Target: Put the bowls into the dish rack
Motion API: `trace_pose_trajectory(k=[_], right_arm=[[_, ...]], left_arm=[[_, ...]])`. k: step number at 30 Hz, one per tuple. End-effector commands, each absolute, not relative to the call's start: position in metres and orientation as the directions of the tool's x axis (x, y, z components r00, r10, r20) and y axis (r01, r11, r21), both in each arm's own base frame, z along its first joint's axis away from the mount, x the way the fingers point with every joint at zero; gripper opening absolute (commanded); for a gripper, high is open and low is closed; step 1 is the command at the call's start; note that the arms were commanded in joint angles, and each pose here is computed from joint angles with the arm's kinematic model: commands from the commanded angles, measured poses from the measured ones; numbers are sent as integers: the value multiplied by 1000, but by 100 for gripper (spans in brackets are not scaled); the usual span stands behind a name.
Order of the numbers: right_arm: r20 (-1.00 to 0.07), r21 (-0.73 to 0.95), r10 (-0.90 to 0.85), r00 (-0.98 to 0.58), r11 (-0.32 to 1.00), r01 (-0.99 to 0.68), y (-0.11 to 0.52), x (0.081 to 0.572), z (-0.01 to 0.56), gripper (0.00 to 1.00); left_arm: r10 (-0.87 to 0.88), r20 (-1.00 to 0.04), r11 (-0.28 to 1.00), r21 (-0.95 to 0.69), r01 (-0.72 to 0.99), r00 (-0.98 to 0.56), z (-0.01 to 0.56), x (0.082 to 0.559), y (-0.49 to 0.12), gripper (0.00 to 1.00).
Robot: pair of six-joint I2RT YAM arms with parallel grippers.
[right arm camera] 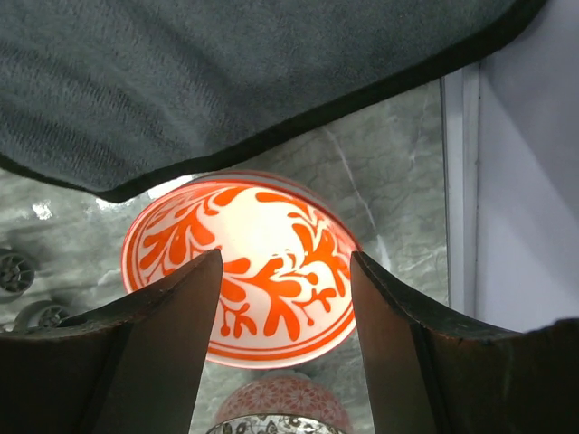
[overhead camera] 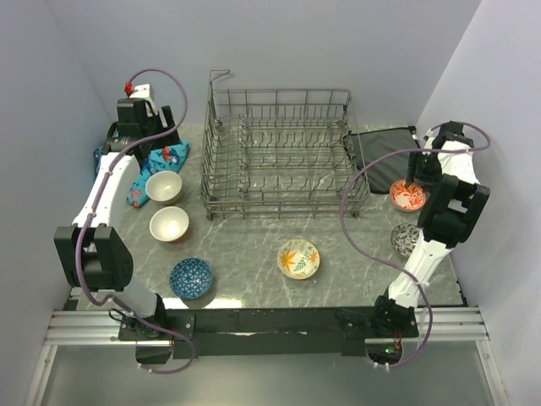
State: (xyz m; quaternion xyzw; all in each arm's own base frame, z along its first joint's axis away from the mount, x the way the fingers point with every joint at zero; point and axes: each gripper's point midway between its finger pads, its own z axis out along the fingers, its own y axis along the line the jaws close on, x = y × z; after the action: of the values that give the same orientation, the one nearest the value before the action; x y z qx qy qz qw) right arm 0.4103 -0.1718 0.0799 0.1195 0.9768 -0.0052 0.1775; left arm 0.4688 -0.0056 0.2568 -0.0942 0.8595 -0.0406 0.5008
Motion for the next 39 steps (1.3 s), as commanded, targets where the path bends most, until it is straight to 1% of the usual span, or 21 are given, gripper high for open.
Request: trace_pose_trajectory(k=[1, 5, 13, 15, 17, 19, 23, 27, 31, 35, 37, 39], right_arm=[[-423, -1, 241, -873, 964, 267, -193, 431, 96, 67], [-406, -12, 229, -885, 967, 256, -198, 430, 91, 67], [-335, -22, 243, -910, 964, 265, -212, 399, 72, 66], [-326, -13, 237, -915, 967, 255, -212, 395, 69, 63], [-322, 31, 212, -923, 976, 214, -204, 396, 67, 61], [-318, 61, 209, -925, 978, 200, -199, 397, 66, 60], [-309, 111, 192, -931, 980, 166, -188, 395, 63, 53], [-301, 110, 186, -935, 981, 160, -189, 398, 57, 51], [-262, 102, 172, -950, 983, 150, -186, 389, 48, 49], [-254, 117, 173, -952, 982, 148, -181, 383, 44, 41], [-252, 115, 175, -952, 982, 150, -180, 382, 44, 40], [-245, 105, 172, -954, 983, 150, -181, 380, 41, 36]], left_arm=[[-193, -884, 981, -161, -110, -425, 281, 481, -5, 83], [-188, -885, 982, -159, -104, -427, 280, 486, -6, 83], [-194, -884, 981, -174, -85, -425, 279, 493, -11, 82], [-188, -885, 982, -168, -83, -425, 281, 492, -10, 82], [-182, -886, 983, -161, -84, -426, 280, 491, -9, 83], [-183, -886, 983, -163, -84, -426, 280, 490, -9, 83], [-186, -882, 982, -167, -83, -432, 277, 488, -10, 83], [-179, -882, 984, -158, -84, -436, 275, 482, -9, 83], [-176, -883, 984, -154, -85, -436, 274, 479, -8, 83], [-176, -884, 984, -152, -89, -432, 275, 477, -8, 83], [-174, -885, 985, -151, -88, -431, 275, 477, -8, 83], [-173, -886, 985, -150, -86, -430, 276, 477, -8, 83]])
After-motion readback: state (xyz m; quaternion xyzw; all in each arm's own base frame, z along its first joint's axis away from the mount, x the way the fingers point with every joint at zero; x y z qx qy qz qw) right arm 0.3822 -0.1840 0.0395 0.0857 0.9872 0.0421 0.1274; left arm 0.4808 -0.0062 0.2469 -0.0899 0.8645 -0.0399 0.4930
